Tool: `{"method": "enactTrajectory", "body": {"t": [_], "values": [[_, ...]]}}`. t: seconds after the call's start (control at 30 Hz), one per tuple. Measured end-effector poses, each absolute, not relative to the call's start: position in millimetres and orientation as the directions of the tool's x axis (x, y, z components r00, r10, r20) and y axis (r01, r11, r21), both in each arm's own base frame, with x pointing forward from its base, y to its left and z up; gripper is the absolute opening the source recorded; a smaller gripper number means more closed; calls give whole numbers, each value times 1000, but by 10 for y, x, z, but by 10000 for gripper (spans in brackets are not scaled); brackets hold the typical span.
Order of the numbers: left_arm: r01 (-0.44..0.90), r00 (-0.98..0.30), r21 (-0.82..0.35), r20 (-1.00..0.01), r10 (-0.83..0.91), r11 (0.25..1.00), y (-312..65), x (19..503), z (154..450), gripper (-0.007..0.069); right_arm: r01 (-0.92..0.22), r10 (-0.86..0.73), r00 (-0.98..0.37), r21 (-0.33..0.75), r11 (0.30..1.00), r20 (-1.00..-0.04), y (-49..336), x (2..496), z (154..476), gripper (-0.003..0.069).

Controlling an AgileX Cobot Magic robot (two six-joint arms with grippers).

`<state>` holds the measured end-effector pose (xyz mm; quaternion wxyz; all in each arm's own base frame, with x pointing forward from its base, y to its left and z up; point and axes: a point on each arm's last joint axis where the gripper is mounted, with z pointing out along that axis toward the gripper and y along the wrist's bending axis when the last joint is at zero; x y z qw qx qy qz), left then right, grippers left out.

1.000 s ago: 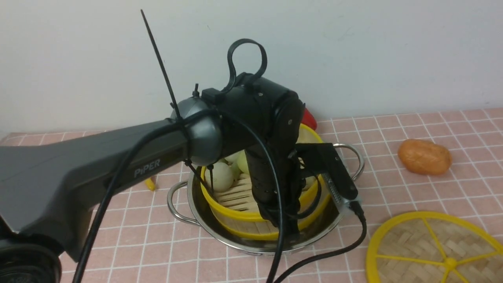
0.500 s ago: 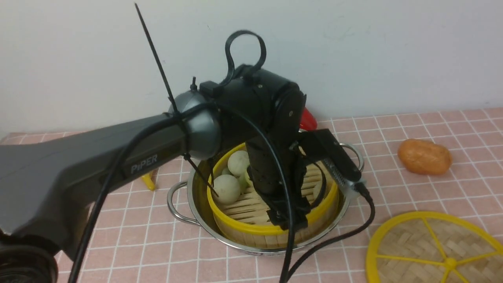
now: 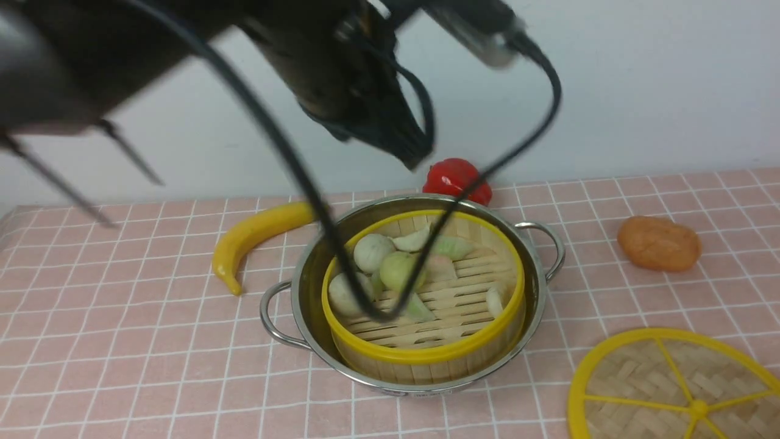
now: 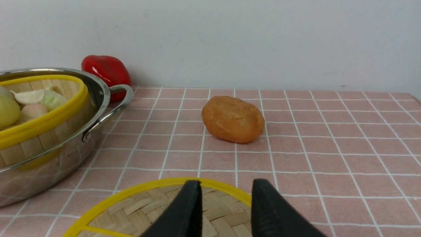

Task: Place the steamer in the pot on the pink tablecloth, and put the lid on the steamer.
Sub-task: 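Move the gripper down to the bamboo steamer lid and grasp its center knob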

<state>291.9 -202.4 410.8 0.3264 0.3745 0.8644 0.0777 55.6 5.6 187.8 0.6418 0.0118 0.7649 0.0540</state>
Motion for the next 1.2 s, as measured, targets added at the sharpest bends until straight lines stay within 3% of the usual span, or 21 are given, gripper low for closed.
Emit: {"method": "enactTrajectory", "body": {"t": [0.17, 0.67, 0.87, 1.0, 1.13, 1.17, 1.2], "values": [[567, -502, 328, -589, 633, 755, -1874, 2727, 4375, -22, -51, 87, -176, 98, 994, -981, 56, 556, 1878, 240], [513, -521, 346, -601, 606, 785, -1682, 2753, 4390, -8, -51, 89, -176, 100, 994, -980, 56, 556, 1878, 240], [416, -442, 284, -767, 465, 864, -1153, 2540, 4408, 1, -51, 88, -176, 99, 994, -980, 56, 556, 1878, 240], [316, -328, 166, -905, 272, 934, -641, 2159, 4132, 1, -51, 88, -176, 99, 994, -980, 56, 556, 1878, 240], [182, -323, 83, -936, 140, 980, -270, 1697, 3564, 12, -51, 88, -176, 99, 994, -980, 56, 556, 1878, 240], [185, -319, 79, -938, 136, 980, -257, 1671, 3536, 12, -51, 88, -176, 99, 994, -980, 56, 556, 1878, 240], [142, -333, 57, -938, 102, 988, -169, 1470, 3286, 12, -51, 88, -176, 99, 994, -980, 56, 556, 1878, 240]]}}
